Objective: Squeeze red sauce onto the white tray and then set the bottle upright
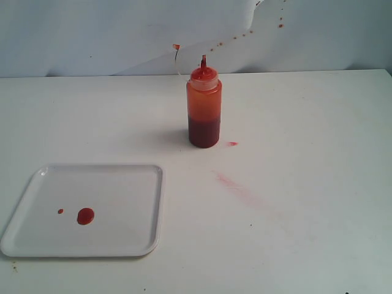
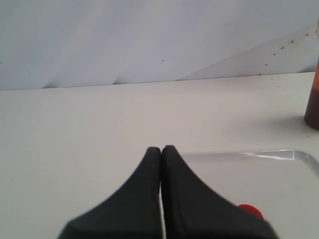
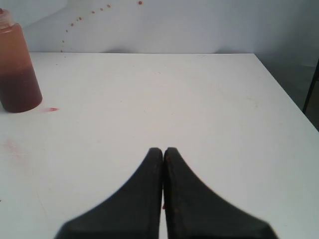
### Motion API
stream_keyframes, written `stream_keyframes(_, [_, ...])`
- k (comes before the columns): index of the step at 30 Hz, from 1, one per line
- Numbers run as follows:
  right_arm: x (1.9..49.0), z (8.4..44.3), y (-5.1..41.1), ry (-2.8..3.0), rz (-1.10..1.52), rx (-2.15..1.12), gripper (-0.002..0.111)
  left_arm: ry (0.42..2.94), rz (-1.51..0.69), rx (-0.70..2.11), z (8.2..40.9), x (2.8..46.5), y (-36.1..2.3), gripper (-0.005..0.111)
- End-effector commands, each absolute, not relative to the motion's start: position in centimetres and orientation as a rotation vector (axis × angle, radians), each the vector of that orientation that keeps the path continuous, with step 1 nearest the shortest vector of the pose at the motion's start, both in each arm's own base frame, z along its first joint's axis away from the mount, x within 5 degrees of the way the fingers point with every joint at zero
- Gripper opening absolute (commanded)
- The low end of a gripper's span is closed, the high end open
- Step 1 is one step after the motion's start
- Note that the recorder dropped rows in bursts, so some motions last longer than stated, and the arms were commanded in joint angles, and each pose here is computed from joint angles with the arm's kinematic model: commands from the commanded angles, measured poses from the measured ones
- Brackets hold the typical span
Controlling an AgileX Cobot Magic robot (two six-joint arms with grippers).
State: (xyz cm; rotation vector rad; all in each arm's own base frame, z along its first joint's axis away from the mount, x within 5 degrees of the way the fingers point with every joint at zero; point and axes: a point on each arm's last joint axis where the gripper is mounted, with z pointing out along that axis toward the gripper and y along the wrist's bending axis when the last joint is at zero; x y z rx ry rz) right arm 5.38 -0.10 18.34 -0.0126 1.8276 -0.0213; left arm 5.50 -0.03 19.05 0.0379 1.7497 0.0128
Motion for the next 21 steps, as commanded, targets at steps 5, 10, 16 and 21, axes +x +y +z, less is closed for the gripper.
stream_keyframes(5, [5.34,18.21,-0.16,1.828,-0.045,-0.025,0.0,1.749,0.006,0.026,18.91,5.5,-0.02,0.0])
stream_keyframes(10, [5.34,18.21,-0.16,1.828,-0.045,-0.025,0.0,1.749,0.006,0.026,18.91,5.5,-0.02,0.0])
stream_keyframes(16, [5.34,18.21,-0.16,1.828,-0.045,-0.025,0.0,1.749,0.006,0.026,18.91,5.5,-0.02,0.0])
stream_keyframes(21, [5.35,18.23,-0.15,1.826,-0.047,-0.03,0.0,1.749,0.006,0.026,18.91,5.5,-0.02,0.0])
